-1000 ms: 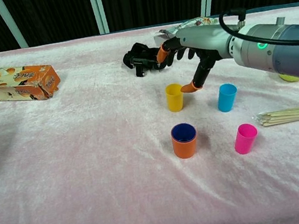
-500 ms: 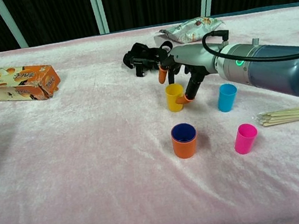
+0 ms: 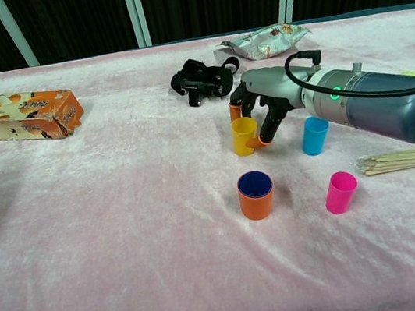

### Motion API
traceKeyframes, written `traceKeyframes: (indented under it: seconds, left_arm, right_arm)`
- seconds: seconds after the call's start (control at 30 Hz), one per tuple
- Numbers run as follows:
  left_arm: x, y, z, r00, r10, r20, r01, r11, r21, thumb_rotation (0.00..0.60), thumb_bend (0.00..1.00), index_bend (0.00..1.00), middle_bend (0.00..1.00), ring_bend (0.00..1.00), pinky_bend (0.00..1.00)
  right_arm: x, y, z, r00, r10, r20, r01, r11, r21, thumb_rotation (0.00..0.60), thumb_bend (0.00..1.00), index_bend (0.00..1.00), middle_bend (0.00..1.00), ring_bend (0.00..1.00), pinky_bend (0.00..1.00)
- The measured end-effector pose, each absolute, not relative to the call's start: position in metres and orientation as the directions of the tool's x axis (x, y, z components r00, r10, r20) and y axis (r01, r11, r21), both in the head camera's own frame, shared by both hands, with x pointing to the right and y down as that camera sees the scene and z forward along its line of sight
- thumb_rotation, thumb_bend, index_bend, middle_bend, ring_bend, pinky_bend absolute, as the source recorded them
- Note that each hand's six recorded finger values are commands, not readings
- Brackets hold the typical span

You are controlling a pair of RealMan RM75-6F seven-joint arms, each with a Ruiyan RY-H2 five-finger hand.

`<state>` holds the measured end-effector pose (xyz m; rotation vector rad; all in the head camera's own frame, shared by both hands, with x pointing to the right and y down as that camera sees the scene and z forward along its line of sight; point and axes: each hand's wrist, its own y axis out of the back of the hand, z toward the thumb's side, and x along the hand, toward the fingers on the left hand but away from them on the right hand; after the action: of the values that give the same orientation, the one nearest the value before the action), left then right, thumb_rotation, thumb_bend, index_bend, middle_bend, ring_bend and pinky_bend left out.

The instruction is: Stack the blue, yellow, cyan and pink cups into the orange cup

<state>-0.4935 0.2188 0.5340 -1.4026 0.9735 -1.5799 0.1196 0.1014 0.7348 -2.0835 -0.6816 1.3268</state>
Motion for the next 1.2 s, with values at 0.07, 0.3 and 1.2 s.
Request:
traceKeyframes:
  seconds: [0.07,0.3,1.2]
  left_arm:
    - [-0.493,0.219,0.534,-0.073,-0.919,0.386,0.069,-0.391,-0.918,0.6,0.69,0.08,0.02,0.0,0.03]
    - [-0.493,0.219,0.534,-0.068,-0.92,0.387,0.068,-0.391,-0.918,0.6,0.69,0.08,0.02,0.0,0.03]
    - [-0.491,0.22,0.534,-0.064,-0.92,0.386,0.071,-0.39,-0.918,0.6,0.69,0.08,0.02,0.0,0.03]
  right_arm:
    - [0.119,0.1,0.732,0.382,0.685,-0.621,0.117,-0.702,-0.702,0.6,0.28,0.52,0.47,0.24,0.2]
    - [0.115,0.099,0.705,0.425,0.695,-0.58,0.149,-0.686,-0.712,0.6,0.27,0.52,0.47,0.24,0.2]
    - [0.137,0.171,0.612,0.571,0.637,-0.518,0.106,-0.683,-0.723,0.6,0.25,0.52,0.46,0.24,0.2]
